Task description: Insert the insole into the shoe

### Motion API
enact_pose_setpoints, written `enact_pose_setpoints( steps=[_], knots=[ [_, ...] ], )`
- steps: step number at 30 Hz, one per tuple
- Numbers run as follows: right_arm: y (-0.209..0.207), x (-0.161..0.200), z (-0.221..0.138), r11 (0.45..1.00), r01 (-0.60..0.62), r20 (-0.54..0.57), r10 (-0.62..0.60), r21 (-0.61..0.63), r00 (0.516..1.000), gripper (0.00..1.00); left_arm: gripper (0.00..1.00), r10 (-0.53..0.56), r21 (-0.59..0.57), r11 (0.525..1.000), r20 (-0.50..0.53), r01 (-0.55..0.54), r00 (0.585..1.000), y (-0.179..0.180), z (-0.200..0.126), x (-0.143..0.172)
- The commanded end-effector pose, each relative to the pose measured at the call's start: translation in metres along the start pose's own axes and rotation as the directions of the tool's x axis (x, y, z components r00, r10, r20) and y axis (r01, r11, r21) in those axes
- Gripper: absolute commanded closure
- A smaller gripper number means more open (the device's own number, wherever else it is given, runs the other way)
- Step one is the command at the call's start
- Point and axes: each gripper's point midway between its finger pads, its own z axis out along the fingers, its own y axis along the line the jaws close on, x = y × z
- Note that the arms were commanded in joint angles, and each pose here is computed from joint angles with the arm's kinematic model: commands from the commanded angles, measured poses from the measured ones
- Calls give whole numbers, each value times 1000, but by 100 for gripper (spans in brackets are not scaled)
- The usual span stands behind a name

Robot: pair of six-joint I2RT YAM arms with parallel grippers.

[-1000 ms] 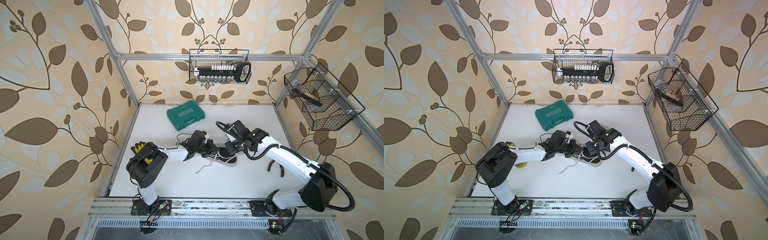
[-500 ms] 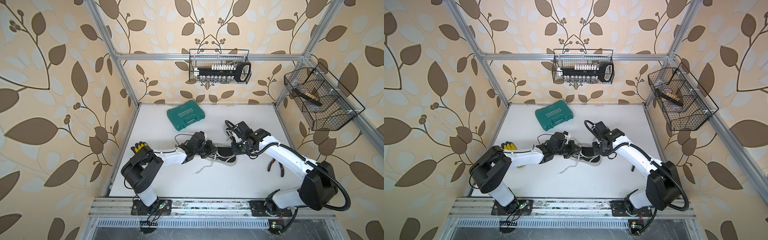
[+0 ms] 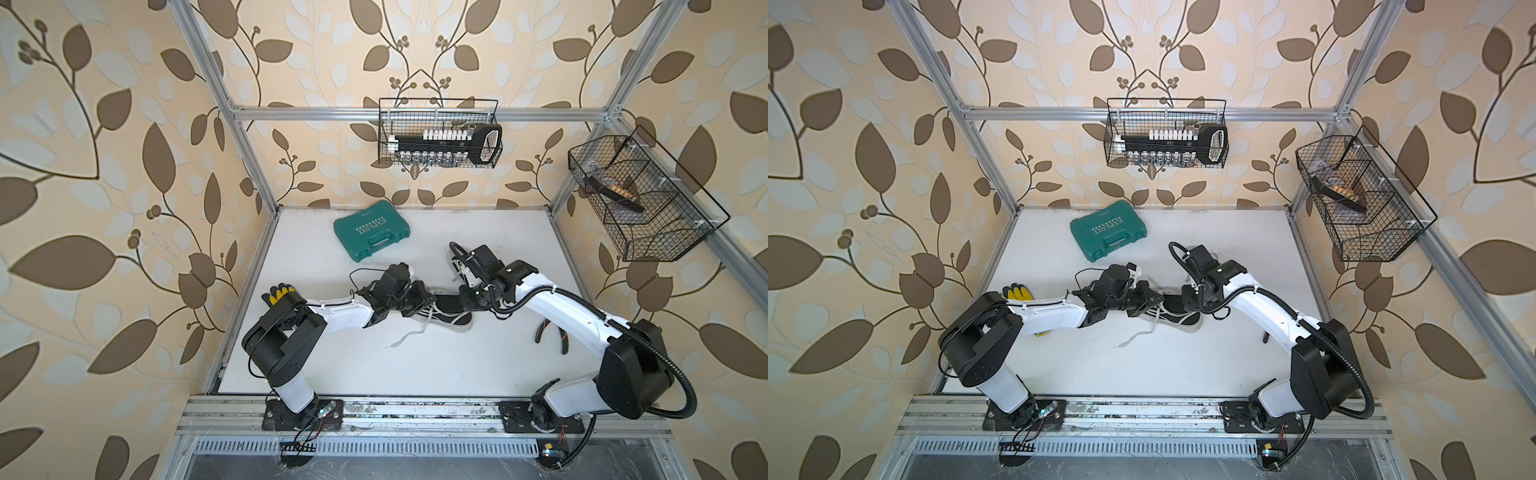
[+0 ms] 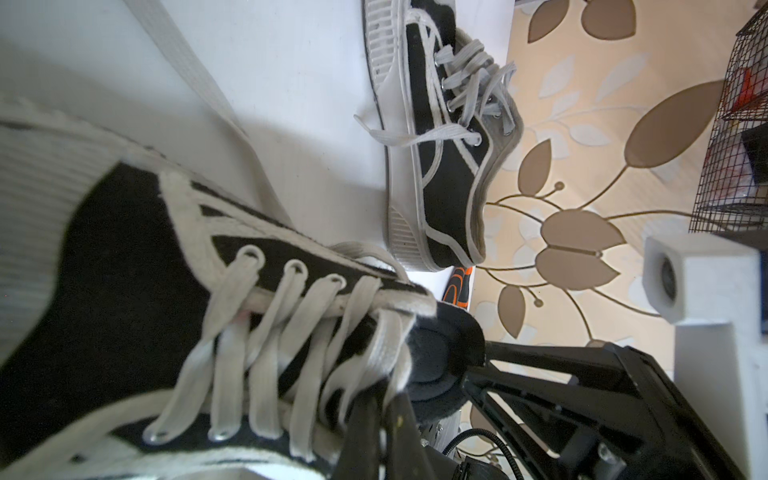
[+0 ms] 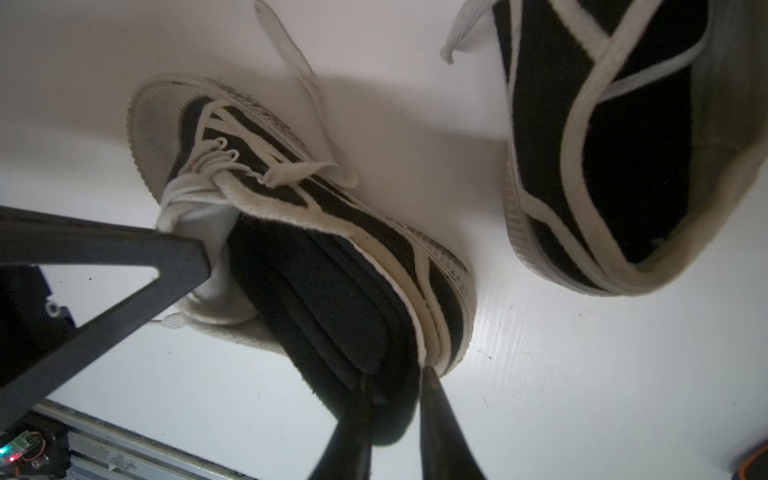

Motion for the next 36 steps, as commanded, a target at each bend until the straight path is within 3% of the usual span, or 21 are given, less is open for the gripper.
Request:
enact_pose_setpoints(
  steps=[1, 4, 20, 31, 36],
  knots=[
    [9, 3, 9, 998, -15, -22, 14, -56, 1000, 92, 100, 34, 60, 998, 17, -35, 999, -20, -5, -4],
    [16, 1, 10, 995, -21, -18, 19, -93, 1000, 100, 100, 32, 57, 998, 13, -33, 999, -18, -5, -2],
    [37, 0, 39, 992, 8, -61, -16, -125, 998, 100, 100, 26, 68, 997, 1, -26, 1000, -24, 7, 10],
    [-11, 15, 63, 991, 46, -123, -31, 123, 992, 100, 100, 31, 72, 997, 32, -33, 999, -29, -11, 2],
    [-35, 16, 45, 930, 160, -138, -120, 331, 983, 100, 100, 39, 48, 998, 61, -42, 997, -25, -22, -3]
  ],
)
